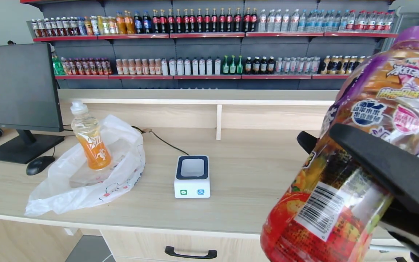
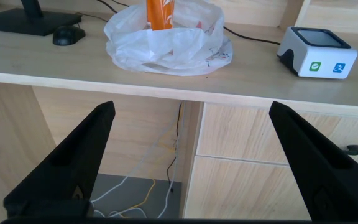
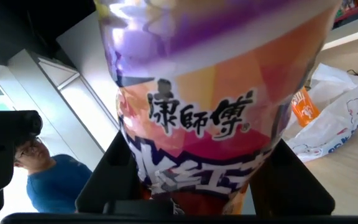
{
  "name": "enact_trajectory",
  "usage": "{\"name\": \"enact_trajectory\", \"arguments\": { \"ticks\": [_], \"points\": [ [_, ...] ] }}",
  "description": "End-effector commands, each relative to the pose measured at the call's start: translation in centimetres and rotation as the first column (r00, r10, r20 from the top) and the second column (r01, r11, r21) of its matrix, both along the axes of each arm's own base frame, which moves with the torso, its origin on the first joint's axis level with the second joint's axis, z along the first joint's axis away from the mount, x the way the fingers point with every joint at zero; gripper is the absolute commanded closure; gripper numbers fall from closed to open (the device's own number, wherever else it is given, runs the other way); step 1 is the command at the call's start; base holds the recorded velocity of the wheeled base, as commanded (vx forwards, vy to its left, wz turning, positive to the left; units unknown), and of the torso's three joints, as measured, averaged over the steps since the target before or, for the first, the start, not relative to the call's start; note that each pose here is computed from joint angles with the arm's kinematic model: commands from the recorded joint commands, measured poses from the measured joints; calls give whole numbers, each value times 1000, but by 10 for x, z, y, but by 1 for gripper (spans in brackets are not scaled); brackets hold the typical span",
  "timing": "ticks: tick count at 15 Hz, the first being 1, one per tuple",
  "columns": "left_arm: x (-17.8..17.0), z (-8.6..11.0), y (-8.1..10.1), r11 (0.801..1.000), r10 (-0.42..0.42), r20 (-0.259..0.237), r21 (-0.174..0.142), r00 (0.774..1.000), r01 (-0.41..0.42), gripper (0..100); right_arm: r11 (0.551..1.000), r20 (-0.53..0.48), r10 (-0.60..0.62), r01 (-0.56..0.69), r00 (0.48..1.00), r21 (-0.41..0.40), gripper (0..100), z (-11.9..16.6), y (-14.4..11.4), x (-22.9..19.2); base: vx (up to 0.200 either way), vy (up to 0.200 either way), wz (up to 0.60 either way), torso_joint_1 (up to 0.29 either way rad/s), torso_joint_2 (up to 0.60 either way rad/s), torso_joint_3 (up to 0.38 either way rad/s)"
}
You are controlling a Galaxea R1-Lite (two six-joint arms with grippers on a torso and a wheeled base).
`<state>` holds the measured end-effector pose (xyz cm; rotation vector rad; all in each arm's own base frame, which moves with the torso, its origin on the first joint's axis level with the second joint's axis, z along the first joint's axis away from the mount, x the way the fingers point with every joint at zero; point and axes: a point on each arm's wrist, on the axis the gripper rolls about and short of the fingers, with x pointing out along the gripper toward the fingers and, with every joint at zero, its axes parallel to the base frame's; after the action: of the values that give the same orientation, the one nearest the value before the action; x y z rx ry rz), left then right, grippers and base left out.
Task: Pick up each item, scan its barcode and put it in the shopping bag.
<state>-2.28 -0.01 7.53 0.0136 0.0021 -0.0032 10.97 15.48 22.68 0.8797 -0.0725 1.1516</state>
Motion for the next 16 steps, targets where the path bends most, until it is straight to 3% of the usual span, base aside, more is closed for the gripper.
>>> {"name": "enact_trajectory", "arguments": {
  "ticks": [1, 5, 6, 9, 13, 16],
  "points": [
    [0, 0, 0, 1000, 0, 1, 0, 1000, 0, 0, 998, 2, -17, 17, 1000, -63, 100, -12, 2, 1, 0, 0, 0, 0, 0, 0],
    [0, 0, 0, 1000, 0, 1, 0, 1000, 0, 0, 979, 67, -69, 80, 995, -185, 100, -29, 7, 6, 0, 0, 0, 0, 0, 0],
    [0, 0, 0, 1000, 0, 1, 0, 1000, 0, 0, 959, 93, -85, 107, 992, -264, 100, -42, 9, 7, 0, 0, 0, 0, 0, 0],
    [0, 0, 0, 1000, 0, 1, 0, 1000, 0, 0, 911, 150, -138, 185, 979, -369, 100, -58, 10, 14, 0, 0, 0, 0, 0, 0],
    [0, 0, 0, 1000, -1, 1, 2, 1000, 1, 0, 753, 289, -279, 395, 916, -525, 100, -81, -21, 28, 0, 0, 0, 0, 0, 0],
    [0, 0, 0, 1000, 0, 1, 2, 1000, 0, 0, 563, 366, -521, 633, 771, -531, 100, -79, -56, 56, 0, 0, 0, 0, 0, 0]
  ]
}}
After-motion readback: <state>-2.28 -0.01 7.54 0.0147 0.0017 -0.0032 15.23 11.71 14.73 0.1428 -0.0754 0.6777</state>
